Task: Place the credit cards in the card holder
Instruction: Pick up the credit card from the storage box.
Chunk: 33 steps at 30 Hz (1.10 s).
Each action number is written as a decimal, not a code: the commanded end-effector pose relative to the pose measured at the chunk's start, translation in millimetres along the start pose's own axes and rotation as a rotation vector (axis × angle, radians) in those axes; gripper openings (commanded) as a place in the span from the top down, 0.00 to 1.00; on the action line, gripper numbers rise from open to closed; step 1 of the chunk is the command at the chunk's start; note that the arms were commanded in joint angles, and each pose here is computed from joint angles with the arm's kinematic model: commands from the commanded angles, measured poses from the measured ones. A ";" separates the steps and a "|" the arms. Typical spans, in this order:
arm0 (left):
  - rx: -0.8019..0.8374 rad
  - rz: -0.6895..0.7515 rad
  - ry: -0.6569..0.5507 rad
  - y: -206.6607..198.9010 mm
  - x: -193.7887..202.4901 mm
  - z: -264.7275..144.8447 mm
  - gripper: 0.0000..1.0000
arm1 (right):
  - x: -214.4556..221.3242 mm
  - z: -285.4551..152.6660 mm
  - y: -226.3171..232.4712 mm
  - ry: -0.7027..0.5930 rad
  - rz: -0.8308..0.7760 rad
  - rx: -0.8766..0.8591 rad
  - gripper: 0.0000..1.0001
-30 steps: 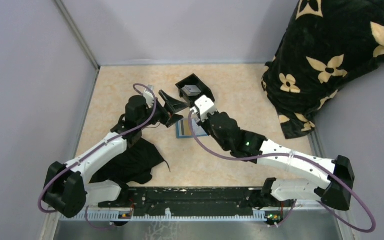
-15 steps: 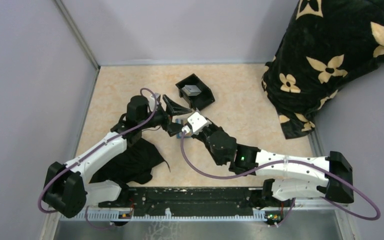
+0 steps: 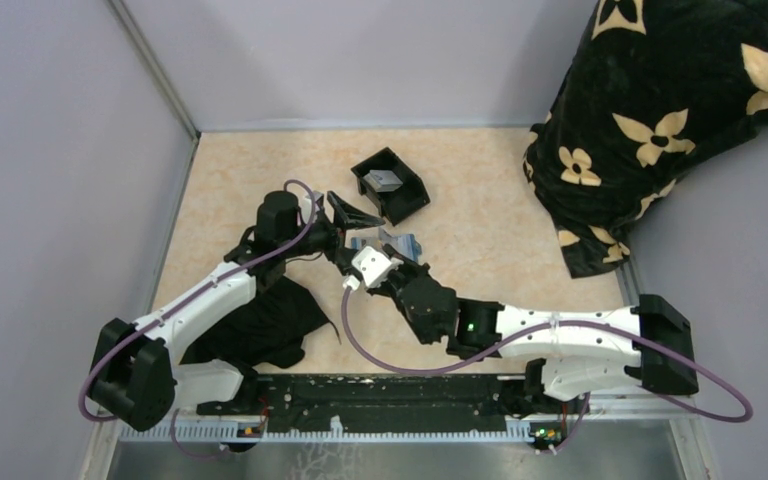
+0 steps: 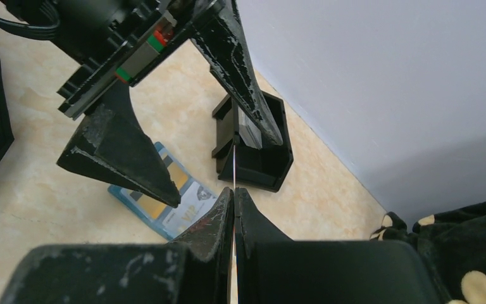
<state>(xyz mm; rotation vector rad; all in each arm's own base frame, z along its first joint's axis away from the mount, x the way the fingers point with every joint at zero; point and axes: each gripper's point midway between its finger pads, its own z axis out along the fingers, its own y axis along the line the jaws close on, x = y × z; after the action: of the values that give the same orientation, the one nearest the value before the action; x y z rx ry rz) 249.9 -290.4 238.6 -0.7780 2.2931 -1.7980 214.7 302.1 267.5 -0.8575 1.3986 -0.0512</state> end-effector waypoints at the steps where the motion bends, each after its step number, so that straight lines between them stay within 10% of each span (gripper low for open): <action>1: 0.029 -0.002 0.009 -6.4 2.3 -1.8 0.06 | -19.1 -1.2 4.2 -0.048 0.010 0.001 1.00; 33: 0.026 0.024 0.118 6.4 15.1 -0.3 0.63 | -16.6 -10.2 36.0 -0.038 -0.208 -0.073 1.00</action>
<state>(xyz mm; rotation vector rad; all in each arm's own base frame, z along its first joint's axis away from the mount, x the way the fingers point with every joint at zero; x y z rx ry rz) 237.0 -295.3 232.2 -0.7327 2.3564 -1.8724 189.5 328.0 249.6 -1.0812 1.2904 -0.1419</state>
